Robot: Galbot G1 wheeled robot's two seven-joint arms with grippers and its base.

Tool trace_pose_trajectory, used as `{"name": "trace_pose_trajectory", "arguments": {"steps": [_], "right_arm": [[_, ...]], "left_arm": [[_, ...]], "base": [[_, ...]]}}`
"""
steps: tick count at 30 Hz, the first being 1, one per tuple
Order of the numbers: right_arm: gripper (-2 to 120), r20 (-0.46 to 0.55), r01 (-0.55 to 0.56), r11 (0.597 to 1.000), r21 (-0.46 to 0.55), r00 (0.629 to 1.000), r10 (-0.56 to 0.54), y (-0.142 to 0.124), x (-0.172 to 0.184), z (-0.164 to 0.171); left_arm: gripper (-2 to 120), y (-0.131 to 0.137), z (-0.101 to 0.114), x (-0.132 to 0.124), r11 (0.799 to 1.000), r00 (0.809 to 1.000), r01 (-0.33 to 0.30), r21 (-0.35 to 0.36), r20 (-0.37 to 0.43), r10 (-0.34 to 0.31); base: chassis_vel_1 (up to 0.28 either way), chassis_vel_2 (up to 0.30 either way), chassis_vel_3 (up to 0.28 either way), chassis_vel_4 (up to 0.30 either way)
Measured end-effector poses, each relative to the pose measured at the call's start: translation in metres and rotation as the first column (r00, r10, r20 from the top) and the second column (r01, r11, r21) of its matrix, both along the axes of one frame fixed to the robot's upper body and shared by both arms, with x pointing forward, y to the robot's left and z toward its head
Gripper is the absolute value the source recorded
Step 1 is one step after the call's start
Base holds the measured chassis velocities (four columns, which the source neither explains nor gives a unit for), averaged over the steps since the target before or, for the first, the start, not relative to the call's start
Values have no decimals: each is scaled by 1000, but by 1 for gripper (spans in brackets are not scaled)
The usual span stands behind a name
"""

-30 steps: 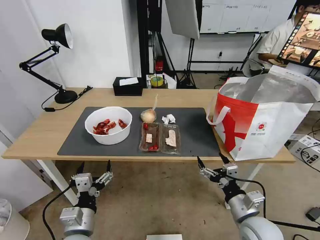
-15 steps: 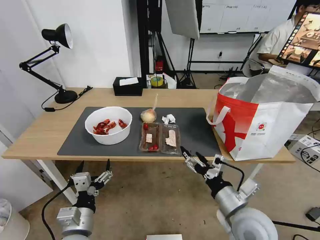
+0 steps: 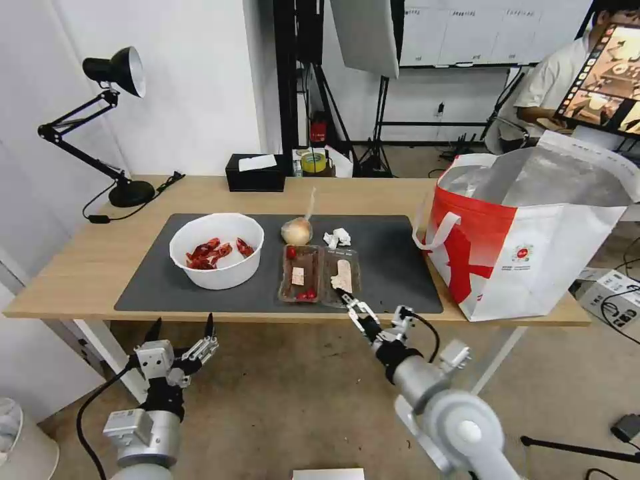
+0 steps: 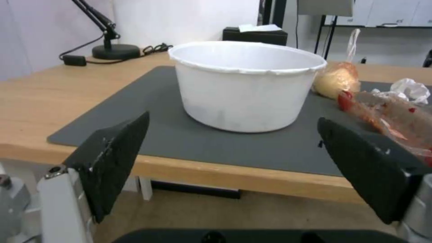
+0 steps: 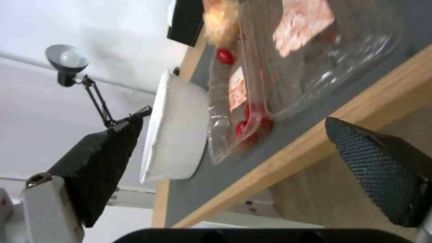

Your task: Pick up the trash from the table and place it into the takeout bag.

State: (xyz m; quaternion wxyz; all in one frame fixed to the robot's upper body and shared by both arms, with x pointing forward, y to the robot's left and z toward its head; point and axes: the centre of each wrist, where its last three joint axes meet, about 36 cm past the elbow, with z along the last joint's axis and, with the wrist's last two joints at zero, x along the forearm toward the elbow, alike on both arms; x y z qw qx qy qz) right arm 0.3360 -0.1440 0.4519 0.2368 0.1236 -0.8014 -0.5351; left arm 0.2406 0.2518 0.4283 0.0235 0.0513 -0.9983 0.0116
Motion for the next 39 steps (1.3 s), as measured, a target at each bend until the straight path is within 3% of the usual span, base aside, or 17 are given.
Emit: {"name": "trace_pose_trajectory", "arguments": {"steps": [10,30,39], "right_arm": [[100,-42,18,999,44,999,-16,25,13,-3],[100,-97,61,985,159,994,-46,31,24,-5],[100,-113,73,984,162,992,-55,34,31,-5]], "left_arm": [[100,2,-3,-4,1000,1000,-12,-9,-16,12],[100,7,-4,-3,1000,1000,-13,9,-23,13],[100,8,-4,-4,1000,1000,-13,14,-27,13]], "base": [[0,0,0,0],[0,0,0,0],[0,0,0,0]]}}
